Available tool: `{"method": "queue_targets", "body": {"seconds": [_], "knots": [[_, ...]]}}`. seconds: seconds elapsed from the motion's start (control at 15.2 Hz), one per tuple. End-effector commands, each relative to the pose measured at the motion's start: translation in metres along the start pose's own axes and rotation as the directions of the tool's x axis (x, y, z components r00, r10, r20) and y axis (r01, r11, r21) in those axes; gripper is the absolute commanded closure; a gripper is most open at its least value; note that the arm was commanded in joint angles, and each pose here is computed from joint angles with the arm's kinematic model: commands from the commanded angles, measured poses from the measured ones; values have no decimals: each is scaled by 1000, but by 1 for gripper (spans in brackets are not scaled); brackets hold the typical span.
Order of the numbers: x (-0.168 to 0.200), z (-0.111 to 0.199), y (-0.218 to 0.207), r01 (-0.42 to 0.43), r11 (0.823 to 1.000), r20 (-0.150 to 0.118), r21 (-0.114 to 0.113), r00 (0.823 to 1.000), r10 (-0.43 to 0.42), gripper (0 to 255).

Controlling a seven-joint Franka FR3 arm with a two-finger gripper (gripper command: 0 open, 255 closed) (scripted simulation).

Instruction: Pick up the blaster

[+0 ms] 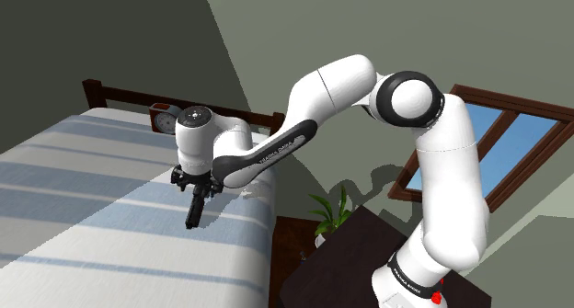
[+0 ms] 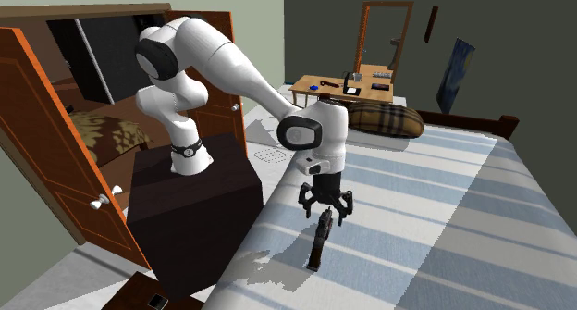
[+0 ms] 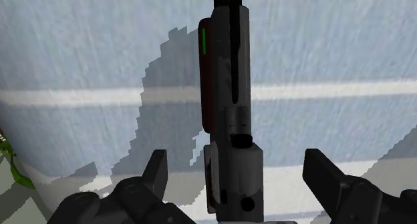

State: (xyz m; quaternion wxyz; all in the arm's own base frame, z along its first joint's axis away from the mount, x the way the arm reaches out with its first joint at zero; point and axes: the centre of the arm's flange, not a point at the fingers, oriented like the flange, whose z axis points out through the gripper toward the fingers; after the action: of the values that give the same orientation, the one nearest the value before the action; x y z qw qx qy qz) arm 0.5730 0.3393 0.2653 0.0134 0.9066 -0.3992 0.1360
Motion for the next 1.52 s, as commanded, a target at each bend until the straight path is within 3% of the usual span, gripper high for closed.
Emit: {"method": "queue_targets", "body": {"seconds": [0.0,0.59,1.45], "knots": [[0,2,0,0,1000,0,0,1000,0,255],[-1,2,0,0,1000,0,0,1000,0,255],[17,-64,-6,0,1000,0,0,1000,0,255]]}}
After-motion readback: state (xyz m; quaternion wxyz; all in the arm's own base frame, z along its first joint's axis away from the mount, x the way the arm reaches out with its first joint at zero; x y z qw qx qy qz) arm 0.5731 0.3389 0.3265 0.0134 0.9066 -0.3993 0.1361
